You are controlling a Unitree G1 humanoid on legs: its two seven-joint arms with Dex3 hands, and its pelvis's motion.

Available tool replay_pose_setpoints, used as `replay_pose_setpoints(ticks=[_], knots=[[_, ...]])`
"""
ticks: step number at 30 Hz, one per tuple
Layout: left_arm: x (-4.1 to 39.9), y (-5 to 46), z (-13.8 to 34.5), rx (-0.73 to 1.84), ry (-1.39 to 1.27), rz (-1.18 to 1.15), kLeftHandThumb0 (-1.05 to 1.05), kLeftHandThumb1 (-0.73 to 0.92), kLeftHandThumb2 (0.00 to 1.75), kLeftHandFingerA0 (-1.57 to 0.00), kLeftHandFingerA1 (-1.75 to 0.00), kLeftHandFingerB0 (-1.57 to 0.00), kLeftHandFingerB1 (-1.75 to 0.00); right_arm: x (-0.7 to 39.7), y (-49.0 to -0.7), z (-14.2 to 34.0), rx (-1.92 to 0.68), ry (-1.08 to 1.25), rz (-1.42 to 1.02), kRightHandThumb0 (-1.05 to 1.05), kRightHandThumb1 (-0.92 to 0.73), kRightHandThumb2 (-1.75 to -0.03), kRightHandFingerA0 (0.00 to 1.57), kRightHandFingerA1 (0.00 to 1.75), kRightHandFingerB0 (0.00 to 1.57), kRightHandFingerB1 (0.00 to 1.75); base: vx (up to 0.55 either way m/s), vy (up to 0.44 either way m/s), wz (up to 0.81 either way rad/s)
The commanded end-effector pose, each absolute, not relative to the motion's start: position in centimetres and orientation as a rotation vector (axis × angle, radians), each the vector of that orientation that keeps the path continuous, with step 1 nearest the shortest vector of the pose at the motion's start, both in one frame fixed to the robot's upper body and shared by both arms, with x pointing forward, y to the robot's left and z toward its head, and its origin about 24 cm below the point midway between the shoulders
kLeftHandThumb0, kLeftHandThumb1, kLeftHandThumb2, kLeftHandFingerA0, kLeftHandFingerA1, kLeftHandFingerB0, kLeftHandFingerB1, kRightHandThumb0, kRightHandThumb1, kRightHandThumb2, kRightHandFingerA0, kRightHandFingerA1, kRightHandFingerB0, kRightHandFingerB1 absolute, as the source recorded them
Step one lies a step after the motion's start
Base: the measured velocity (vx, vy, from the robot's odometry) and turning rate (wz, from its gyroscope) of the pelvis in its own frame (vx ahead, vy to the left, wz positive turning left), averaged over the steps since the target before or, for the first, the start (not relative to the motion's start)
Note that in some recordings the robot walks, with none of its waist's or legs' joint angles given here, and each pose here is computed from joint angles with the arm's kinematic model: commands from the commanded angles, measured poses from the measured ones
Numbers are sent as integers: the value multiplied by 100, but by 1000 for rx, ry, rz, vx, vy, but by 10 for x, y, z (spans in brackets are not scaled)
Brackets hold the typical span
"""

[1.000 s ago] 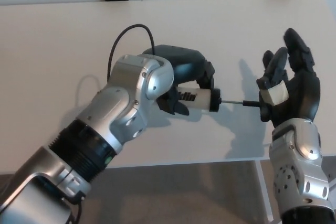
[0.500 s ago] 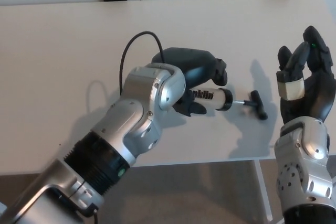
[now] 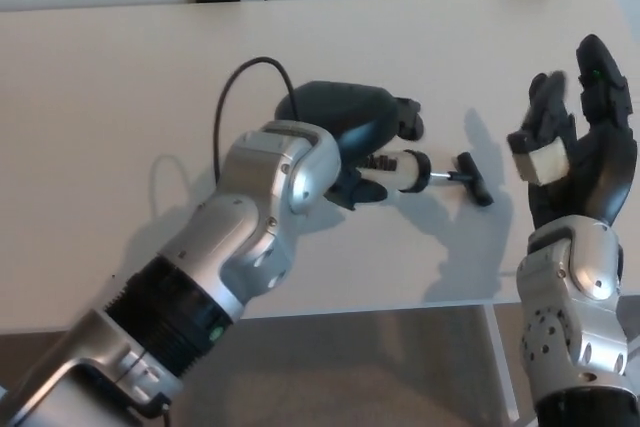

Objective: The robot walks towards a desk on which an air pump is kept in the middle. It lifts it up and holds it with its left hand and uses its right hand to compress it by pushing its handle inwards.

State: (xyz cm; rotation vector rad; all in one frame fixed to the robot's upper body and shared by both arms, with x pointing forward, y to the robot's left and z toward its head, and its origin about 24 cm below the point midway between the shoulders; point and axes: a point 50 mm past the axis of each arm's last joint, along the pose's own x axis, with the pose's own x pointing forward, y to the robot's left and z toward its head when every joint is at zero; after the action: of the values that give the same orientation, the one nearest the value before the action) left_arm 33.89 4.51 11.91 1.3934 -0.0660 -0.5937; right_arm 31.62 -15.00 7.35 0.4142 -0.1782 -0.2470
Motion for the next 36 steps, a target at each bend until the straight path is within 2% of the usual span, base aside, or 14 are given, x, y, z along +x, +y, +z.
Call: replay_pose_setpoints(ticks=[1, 3, 4, 5, 6, 7, 9, 11, 19, 28, 31, 32, 33, 36], knots=[[353, 88, 135, 1420, 1, -445, -92, 60, 91, 0, -3, 0, 0, 308, -166, 93, 329, -289, -171, -88, -73, -110, 1, 39, 17, 44, 0, 0, 0], [358, 110, 145, 1398, 19, -415, -94, 57, 95, 0, -4, 0, 0, 299, -177, 100, 295, -321, -143, -91, -77, -111, 2, 35, 12, 41, 0, 0, 0], [361, 134, 156, 1386, 55, -378, -95, 58, 94, 0, -1, 0, 0, 289, -190, 110, 251, -366, -126, -92, -75, -86, 11, 28, 10, 25, 0, 0, 0], [362, 148, 161, 1393, 74, -359, -97, 60, 96, 0, 0, 0, 0, 283, -198, 116, 219, -394, -112, -90, -78, -112, 10, 24, 10, 21, 0, 0, 0], [362, 157, 164, 1398, 86, -346, -97, 60, 96, 0, 0, 0, 0, 279, -203, 121, 196, -412, -100, -90, -78, -112, 10, 24, 10, 21, 0, 0, 0], [361, 166, 165, 1411, 96, -337, -97, 61, 97, 0, 0, 0, 0, 274, -207, 124, 181, -422, -93, -84, -91, -68, 10, 23, 9, 22, 0, 0, 0], [361, 172, 166, 1424, 106, -331, -97, 61, 97, 0, 0, 0, 0, 269, -211, 127, 172, -426, -86, -84, -91, -68, 10, 23, 9, 22, 0, 0, 0], [356, 204, 169, 1417, 138, -304, -100, 61, 101, 0, 0, 0, 0, 247, -227, 141, 98, -479, -52, -90, -77, -112, 10, 22, 10, 25, 0, 0, 0], [346, 228, 180, 1350, 79, -289, -99, 63, 101, 0, 0, 0, 0, 216, -245, 158, 6, -530, -17, -92, -73, -110, 10, 22, 10, 24, 0, 0, 0], [222, 210, 208, 1005, -395, -411, -88, 54, 90, -3, -5, -8, -8, 132, -259, 178, -118, -579, 54, -90, -69, -109, 9, 32, 8, 25, 0, 0, 0], [172, 211, 205, 849, -516, -455, -31, 32, 88, -2, -51, 0, -47, 104, -262, 171, -123, -569, 42, -83, -65, -108, 11, 45, 0, 35, 0, 0, 0], [157, 212, 204, 790, -541, -473, -31, 32, 88, -2, -51, 0, -47, 97, -262, 169, -119, -561, 38, -83, -65, -108, 11, 45, 0, 35, 0, 0, 0], [124, 219, 201, 577, -564, -576, -50, 38, 67, -21, -43, -28, -40, 81, -264, 165, -117, -538, 31, -84, -65, -109, 10, 45, 0, 35, 0, 0, 0], [106, 225, 198, 427, -545, -653, -43, 46, 54, -28, -37, -40, -35, 73, -266, 163, -124, -522, 26, -95, -71, -108, 9, 42, 8, 34, 0, 0, 0]])
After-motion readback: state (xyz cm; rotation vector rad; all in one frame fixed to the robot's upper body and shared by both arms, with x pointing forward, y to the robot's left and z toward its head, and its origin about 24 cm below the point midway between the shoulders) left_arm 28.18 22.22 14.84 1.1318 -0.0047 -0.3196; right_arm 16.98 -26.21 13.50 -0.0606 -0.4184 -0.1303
